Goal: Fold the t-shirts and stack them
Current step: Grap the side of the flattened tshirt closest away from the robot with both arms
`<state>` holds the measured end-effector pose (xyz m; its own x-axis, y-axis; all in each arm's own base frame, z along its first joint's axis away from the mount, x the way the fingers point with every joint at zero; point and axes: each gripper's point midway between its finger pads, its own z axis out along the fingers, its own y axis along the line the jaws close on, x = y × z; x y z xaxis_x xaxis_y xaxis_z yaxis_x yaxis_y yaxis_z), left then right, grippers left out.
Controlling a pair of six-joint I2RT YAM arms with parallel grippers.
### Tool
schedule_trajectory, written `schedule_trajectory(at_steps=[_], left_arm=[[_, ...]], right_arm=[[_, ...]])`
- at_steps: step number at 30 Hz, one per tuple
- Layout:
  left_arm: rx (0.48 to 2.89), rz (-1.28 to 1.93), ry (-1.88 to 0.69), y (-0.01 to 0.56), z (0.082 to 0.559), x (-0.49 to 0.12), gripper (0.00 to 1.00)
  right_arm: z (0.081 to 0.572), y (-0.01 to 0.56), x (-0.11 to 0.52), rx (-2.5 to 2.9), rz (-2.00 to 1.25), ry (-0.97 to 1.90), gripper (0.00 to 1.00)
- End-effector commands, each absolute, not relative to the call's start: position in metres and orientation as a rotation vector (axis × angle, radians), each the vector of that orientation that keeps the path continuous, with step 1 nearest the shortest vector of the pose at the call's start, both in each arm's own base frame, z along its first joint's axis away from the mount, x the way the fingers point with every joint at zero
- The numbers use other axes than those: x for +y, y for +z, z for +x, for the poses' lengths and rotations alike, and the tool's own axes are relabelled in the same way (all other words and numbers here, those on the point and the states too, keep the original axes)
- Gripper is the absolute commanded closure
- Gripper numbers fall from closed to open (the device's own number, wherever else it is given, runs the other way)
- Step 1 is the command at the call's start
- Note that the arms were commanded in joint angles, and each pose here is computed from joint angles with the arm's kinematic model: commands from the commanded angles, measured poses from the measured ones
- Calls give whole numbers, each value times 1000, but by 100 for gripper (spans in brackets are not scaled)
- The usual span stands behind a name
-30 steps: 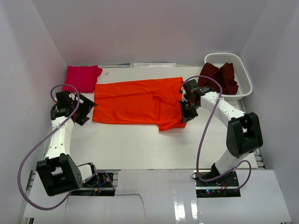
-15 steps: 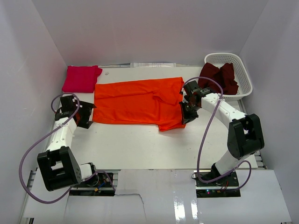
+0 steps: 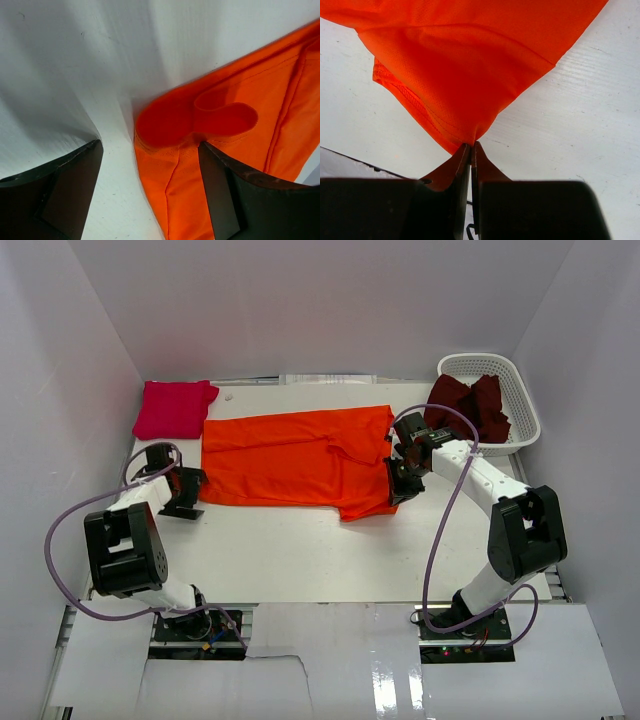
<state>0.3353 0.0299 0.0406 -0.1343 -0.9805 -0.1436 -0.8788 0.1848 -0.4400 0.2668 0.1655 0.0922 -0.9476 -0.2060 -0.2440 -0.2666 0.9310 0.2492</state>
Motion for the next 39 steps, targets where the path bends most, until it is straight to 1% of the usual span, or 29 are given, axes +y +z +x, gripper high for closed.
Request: schedule_trajectory(at_steps=[1,13,16,17,19,21,27,39], left_arm=[[1974,-1724,-329,62,356,39,12],[1941,-1644,-311,84,375,40,15],[1958,-1649,-313,80,380,36,18],[1970,-1655,-310,75,380,35,21],[1976,-1643,-302,75,384,32,24],[1988,-1630,-306,77,387,28,25],[1979,-1596,-312,91,384,21,25],[2006,-1607,-301,85,375,17,25]], right_arm=[[269,106,169,2819,-380,441,92],[266,97,170,2836,-382,452,92],[265,96,170,2838,-380,452,92],[265,96,170,2838,-380,452,92],[264,96,169,2839,-379,449,92],[264,96,169,2838,-379,450,92],[264,95,168,2839,-379,447,92],[263,95,169,2840,-378,454,92]])
